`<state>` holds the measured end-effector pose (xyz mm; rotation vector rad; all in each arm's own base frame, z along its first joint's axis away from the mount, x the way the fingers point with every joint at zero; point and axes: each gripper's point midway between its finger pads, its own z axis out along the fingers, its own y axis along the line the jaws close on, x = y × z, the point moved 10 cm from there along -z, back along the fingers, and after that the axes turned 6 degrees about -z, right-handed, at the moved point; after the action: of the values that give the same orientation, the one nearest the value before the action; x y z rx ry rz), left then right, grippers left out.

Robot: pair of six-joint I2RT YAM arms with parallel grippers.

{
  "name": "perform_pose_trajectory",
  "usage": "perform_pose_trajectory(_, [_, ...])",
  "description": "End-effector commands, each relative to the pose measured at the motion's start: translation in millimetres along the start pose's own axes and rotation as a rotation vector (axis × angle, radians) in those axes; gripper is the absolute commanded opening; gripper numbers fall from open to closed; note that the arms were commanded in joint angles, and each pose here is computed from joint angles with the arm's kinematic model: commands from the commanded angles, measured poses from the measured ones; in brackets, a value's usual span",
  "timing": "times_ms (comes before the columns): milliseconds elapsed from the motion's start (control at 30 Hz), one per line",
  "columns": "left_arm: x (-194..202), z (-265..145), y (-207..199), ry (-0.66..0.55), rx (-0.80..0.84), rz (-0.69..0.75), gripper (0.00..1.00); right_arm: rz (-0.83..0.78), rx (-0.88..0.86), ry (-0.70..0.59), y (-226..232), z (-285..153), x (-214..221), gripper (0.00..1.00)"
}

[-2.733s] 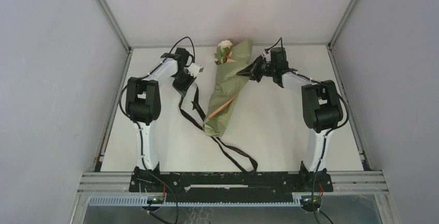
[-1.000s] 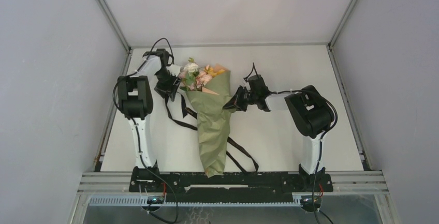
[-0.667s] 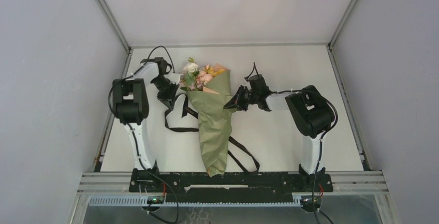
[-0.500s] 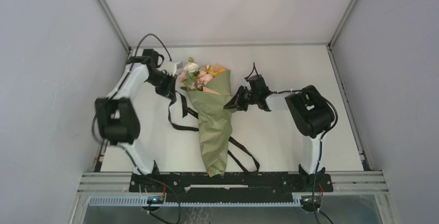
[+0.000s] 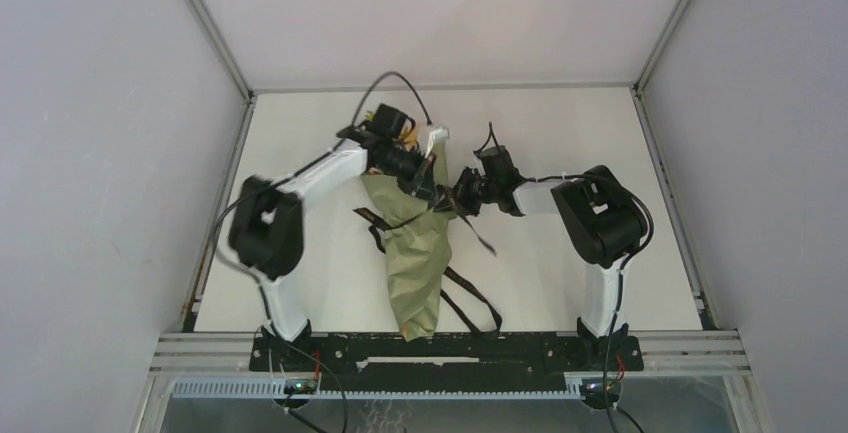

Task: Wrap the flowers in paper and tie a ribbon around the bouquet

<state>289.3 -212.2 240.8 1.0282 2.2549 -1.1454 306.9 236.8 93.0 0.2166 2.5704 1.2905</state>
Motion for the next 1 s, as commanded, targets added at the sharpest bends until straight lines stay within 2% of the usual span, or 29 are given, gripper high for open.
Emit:
perform_pose_trajectory(0, [30.8, 47.9, 54.7, 0.061, -0.053, -0.364, 0.00, -0.013, -0.026, -0.066, 10.9, -13.7, -0.7, 0.00])
perform_pose_trajectory(100, [44.4, 64.1, 69.3, 0.077, -0.093, -0.395, 0.00, -0.006, -0.022, -0.082, 13.6, -15.5, 0.5, 0.05])
perform_pose_trajectory(233, [61.8, 78.1, 82.6, 0.134, -0.139, -0.437, 0.00, -0.036, -0.002, -0.126, 22.4, -31.4, 5.0, 0.23])
perform_pose_trajectory(333, [73.3, 83.5, 89.2, 0.168, -0.161, -0.453, 0.00, -0.137, 0.100, -0.184, 32.6, -60.0, 10.6, 0.37])
perform_pose_trajectory(400, [77.3, 86.3, 91.1, 0.182, -0.157, -0.460, 0.00, -0.190, 0.191, -0.172, 34.1, -84.9, 19.6, 0.46])
perform_pose_trajectory(500, [79.6, 87.5, 91.4, 0.185, -0.149, -0.462, 0.00, -0.236, 0.402, -0.109, 23.1, -120.5, 44.6, 0.54])
perform_pose_trajectory(600, [79.5, 86.6, 89.9, 0.184, -0.139, -0.458, 0.00, -0.271, 0.653, -0.005, 7.2, -146.0, 88.3, 0.59])
perform_pose_trajectory(733, [80.4, 85.8, 88.0, 0.184, -0.130, -0.455, 0.00, -0.267, 0.625, 0.163, -3.1, -146.6, 137.2, 0.69])
perform_pose_trajectory(967, [80.0, 83.5, 87.2, 0.182, -0.144, -0.443, 0.00, -0.363, 0.668, 0.321, -13.7, -115.7, 167.5, 0.75])
